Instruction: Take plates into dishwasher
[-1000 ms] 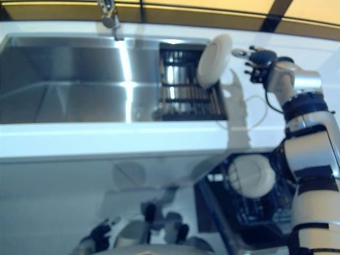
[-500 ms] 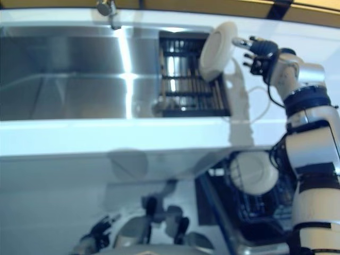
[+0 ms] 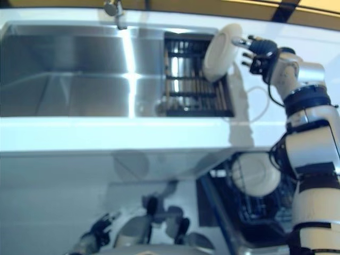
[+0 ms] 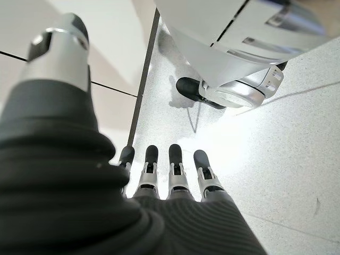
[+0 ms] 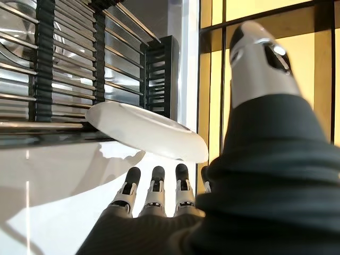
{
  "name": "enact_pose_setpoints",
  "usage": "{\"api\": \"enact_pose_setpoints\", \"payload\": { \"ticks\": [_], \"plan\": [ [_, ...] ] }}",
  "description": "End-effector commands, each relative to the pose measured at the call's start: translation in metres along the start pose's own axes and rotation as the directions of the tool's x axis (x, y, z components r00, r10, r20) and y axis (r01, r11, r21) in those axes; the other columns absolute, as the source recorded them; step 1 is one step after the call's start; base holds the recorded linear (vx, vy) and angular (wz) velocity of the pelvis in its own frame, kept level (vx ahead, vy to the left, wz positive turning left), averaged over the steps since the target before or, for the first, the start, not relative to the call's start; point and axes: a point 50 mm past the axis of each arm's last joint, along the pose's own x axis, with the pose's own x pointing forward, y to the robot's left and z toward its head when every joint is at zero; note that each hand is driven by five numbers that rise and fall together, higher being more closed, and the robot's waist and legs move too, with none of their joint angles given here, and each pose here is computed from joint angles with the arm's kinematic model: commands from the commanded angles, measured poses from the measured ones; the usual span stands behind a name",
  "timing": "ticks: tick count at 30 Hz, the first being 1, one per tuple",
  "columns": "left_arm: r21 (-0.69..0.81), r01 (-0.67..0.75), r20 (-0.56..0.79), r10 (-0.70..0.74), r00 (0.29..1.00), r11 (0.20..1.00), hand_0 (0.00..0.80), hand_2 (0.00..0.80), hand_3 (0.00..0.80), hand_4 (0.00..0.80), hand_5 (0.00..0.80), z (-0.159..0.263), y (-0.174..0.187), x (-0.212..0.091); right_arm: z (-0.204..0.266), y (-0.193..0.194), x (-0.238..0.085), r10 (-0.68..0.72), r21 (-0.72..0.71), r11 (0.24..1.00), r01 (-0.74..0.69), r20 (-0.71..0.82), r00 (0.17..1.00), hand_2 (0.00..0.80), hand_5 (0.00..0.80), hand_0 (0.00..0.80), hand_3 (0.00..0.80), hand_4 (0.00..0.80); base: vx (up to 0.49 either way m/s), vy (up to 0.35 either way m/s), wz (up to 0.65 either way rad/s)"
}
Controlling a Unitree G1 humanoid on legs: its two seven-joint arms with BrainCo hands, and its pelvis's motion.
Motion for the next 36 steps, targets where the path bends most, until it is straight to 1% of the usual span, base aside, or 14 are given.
{"api": "enact_pose_setpoints", "payload": {
  "ticks": [1,12,36],
  "plan": [
    [0.034,-0.013,0.018,0.012,1.0,0.999,0.0,0.0,0.0,0.0,0.0,0.003,0.002,0.0,0.047,0.02,-0.009,0.045,-0.076,0.996,-0.035,0.121,0.992,0.0,0.0,0.0,0.0,0.0,0.0,0.0,0.0],
    [0.024,-0.009,0.037,0.008,0.999,1.0,0.0,0.0,0.0,0.0,0.0,0.008,0.003,0.001,0.041,0.021,-0.006,0.046,-0.077,0.996,-0.039,0.09,0.995,0.0,0.0,0.0,0.0,0.0,-0.003,0.0,0.0],
    [0.014,0.01,0.081,-0.011,0.997,1.0,0.0,0.0,0.0,0.0,0.0,0.019,-0.003,0.003,0.037,0.009,-0.006,0.022,-0.057,0.998,-0.019,0.057,0.998,0.0,0.0,0.0,0.0,0.0,0.0,0.0,0.0]
  ]
}}
